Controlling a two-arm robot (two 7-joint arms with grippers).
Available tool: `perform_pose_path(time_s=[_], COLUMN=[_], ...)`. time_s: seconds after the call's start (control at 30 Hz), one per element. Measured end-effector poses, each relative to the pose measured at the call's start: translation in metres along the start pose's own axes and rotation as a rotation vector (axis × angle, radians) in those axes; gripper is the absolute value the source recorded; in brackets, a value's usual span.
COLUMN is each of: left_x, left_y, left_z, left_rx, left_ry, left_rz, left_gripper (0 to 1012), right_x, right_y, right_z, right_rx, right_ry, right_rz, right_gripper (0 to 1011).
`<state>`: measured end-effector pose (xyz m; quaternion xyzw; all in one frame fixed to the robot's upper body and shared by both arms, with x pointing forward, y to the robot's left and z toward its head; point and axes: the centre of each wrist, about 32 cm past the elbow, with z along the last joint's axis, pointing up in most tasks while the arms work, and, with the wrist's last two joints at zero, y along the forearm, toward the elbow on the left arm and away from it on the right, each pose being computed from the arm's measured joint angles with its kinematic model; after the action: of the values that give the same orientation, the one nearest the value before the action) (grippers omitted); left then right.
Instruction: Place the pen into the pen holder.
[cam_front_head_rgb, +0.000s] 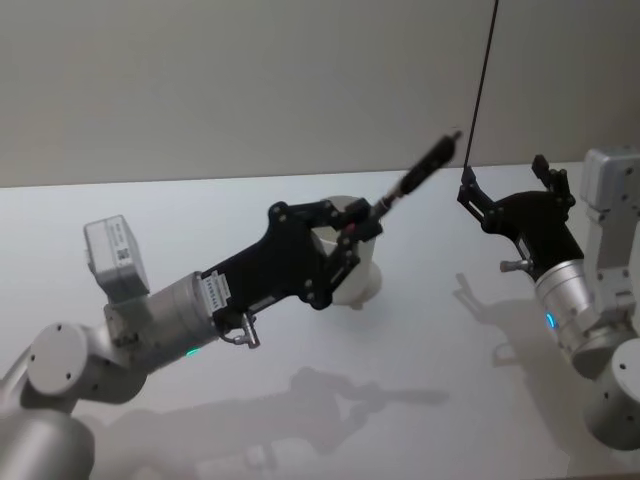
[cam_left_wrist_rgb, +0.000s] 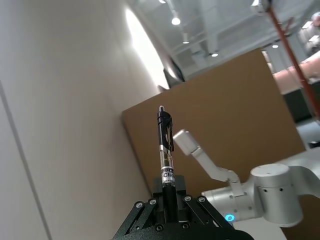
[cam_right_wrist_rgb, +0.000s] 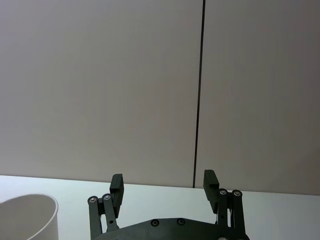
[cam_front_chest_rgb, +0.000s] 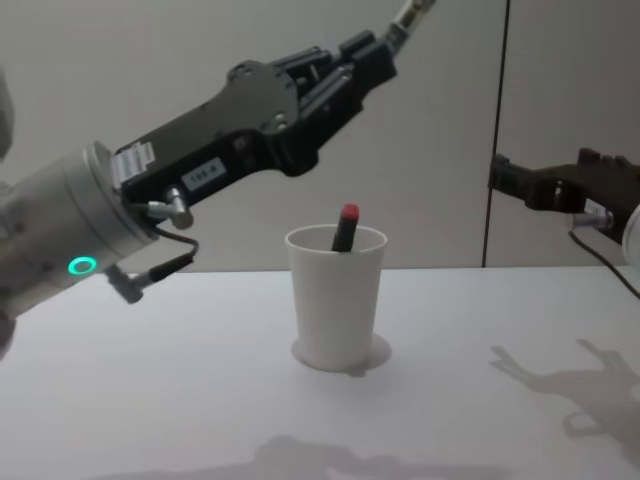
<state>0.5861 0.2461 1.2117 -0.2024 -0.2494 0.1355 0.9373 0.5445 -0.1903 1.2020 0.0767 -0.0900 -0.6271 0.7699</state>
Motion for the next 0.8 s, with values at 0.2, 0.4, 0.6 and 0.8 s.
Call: perform_pose_path(time_s=[0.2, 0.4, 0.6, 0.8], left_x=[0.0104, 0.0154, 0.0191, 0.0210], left_y=[-0.0065, -0.0096, -0.0121, -0.0135], left_z=[-0.0037, -0.0051, -0.0064, -0.0069], left_rx=[-0.004, -0.005, -0.005, -0.006], left_ry=[-0.021, -0.030, -0.037, -0.041], left_rz=[-0.084, -0.123, -0.153, -0.168], left_gripper=[142, 142, 142, 142], right_x=[0.002, 0.006, 0.011, 0.017], right_y=[-0.001, -0.004, -0.009, -0.017], right_z=[0.000, 0.001, 0.002, 0.004], right_rx=[0.005, 0.014, 0.028, 0.044], right_ry=[0.005, 0.012, 0.023, 0.030], right_rz=[0.032, 0.081, 0.154, 0.240], right_gripper=[1001, 1001, 1001, 1001])
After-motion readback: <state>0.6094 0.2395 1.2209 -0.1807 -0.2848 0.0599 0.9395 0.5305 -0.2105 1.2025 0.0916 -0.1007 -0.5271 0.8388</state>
